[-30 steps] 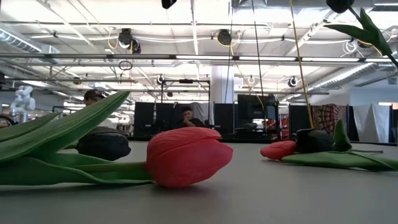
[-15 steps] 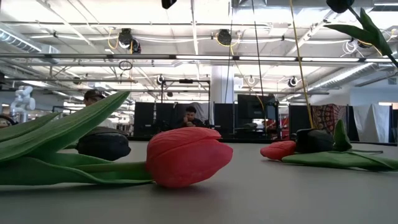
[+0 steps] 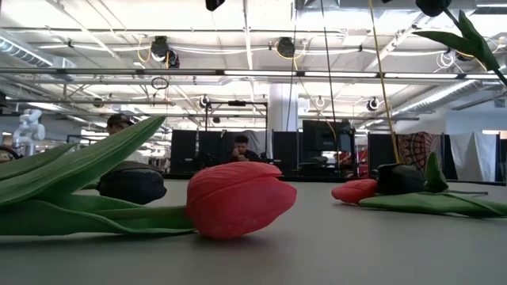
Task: Sort flowers into vase by color
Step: Put the top black tulip into the right transparent vase
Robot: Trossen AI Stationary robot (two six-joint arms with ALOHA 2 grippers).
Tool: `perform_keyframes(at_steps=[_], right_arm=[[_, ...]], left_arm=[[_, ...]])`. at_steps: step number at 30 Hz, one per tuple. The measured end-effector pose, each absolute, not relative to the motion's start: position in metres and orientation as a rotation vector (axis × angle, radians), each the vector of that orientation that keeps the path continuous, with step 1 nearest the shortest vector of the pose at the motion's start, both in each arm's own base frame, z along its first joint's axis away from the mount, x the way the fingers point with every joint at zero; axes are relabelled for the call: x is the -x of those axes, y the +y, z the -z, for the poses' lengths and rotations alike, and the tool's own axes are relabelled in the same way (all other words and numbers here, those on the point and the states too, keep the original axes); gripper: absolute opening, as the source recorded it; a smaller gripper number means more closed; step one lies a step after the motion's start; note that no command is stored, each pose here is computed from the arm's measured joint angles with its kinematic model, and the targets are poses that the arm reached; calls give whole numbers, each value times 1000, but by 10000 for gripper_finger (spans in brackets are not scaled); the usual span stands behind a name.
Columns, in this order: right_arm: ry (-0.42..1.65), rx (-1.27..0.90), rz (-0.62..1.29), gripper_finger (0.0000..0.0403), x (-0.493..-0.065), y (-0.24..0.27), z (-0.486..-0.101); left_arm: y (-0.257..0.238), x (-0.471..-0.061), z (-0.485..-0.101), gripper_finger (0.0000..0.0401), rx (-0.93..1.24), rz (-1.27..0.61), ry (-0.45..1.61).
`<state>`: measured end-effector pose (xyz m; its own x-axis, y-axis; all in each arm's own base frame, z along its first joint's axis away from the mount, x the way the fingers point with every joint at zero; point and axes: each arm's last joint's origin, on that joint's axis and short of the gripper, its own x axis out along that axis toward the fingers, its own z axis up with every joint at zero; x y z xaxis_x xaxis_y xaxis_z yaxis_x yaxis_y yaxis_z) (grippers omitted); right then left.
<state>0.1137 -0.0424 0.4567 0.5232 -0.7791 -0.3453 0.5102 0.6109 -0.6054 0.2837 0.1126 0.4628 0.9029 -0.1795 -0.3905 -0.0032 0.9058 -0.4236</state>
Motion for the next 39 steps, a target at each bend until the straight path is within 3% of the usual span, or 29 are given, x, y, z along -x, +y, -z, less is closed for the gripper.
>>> perform_keyframes(at_steps=[15,25,39], right_arm=[[821,425,520,165,-152,-106,-432],[979,433,425,164,-174,-156,-404],[1238,429,178,164,-208,-174,-356]], left_arm=[[113,-284,-463,208,428,83,438],[113,-284,-463,208,427,83,438],[113,-284,-463,208,419,85,437]])
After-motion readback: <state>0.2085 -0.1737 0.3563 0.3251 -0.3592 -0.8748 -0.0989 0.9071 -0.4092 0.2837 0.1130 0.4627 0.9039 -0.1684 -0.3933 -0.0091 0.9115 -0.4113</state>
